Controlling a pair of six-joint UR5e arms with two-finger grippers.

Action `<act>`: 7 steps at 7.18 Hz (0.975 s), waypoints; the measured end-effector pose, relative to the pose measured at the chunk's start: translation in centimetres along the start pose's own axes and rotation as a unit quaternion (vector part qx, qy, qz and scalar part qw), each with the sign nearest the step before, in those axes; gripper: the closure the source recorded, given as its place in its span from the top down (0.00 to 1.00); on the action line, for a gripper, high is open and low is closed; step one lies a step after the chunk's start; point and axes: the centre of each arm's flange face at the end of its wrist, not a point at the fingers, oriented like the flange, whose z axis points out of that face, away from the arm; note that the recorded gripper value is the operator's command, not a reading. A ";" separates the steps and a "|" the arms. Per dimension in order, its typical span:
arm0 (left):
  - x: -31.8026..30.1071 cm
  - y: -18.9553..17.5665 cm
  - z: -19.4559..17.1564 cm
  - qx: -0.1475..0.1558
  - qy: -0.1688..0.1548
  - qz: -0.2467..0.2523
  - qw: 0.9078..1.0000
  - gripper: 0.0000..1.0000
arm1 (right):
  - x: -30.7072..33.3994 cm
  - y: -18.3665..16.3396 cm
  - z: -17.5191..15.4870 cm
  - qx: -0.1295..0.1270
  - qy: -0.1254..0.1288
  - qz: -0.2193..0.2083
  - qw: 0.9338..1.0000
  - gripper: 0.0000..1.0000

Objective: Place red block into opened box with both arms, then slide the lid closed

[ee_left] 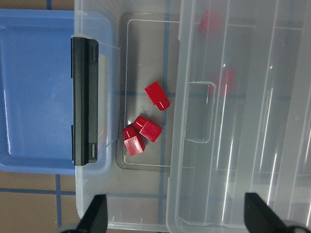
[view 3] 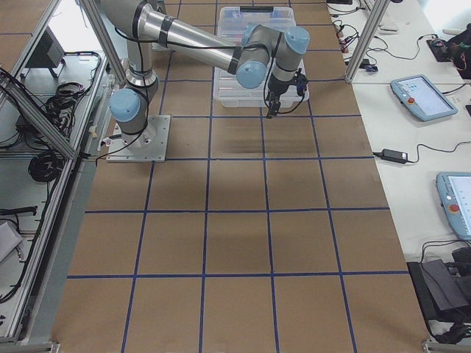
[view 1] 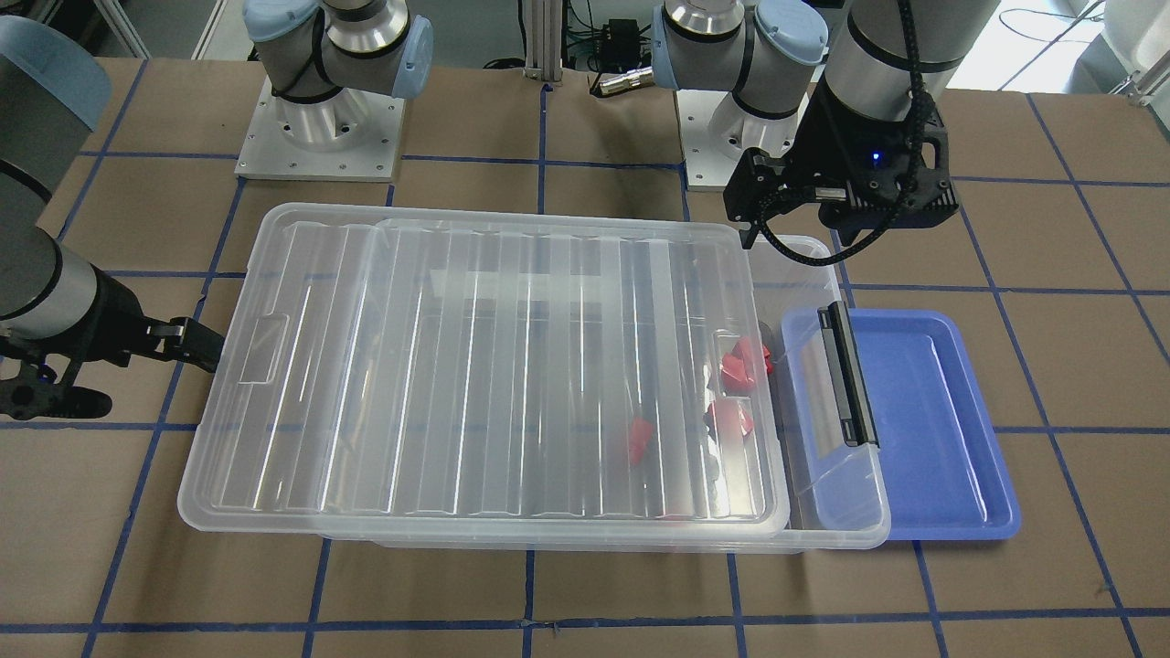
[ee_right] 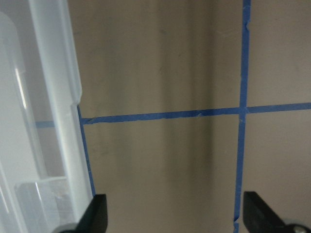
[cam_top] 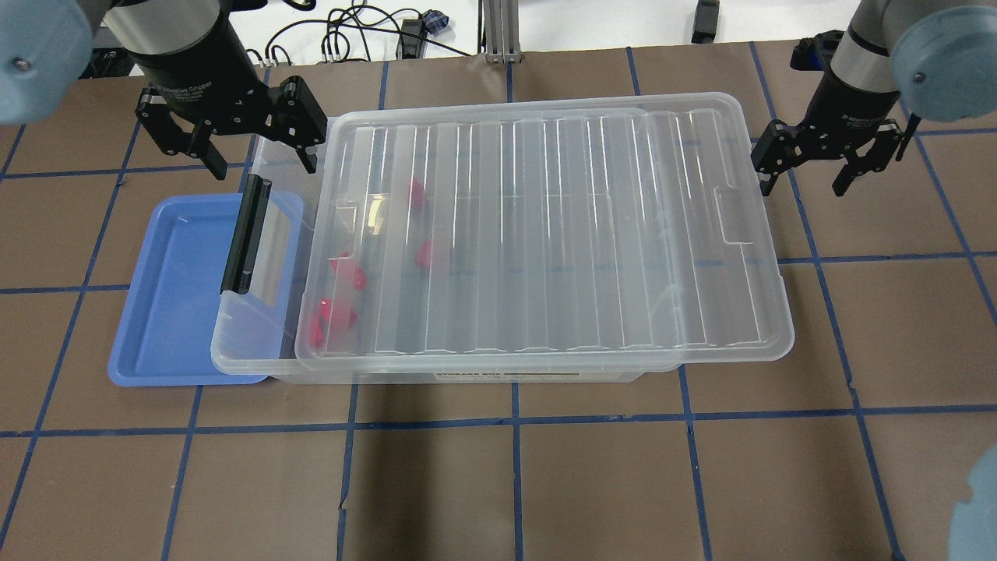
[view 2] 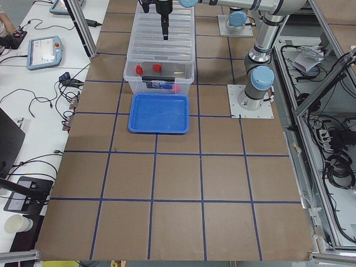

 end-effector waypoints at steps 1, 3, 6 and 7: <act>0.0 0.1 -0.4 0.004 0.001 0.000 1.000 1.00 | -1.4 0.2 0.2 -0.001 -0.001 0.005 1.000 1.00; 0.0 0.4 -0.6 0.006 0.001 0.000 1.000 1.00 | -3.8 0.5 0.3 -0.001 0.001 0.011 1.000 1.00; 0.1 0.2 -0.3 0.007 0.001 -0.002 1.000 1.00 | -6.9 0.9 0.5 0.000 -0.001 0.020 1.000 1.00; 0.1 0.3 -0.3 0.008 0.001 -0.003 1.000 1.00 | -7.2 0.9 0.4 0.001 -0.007 0.020 1.000 1.00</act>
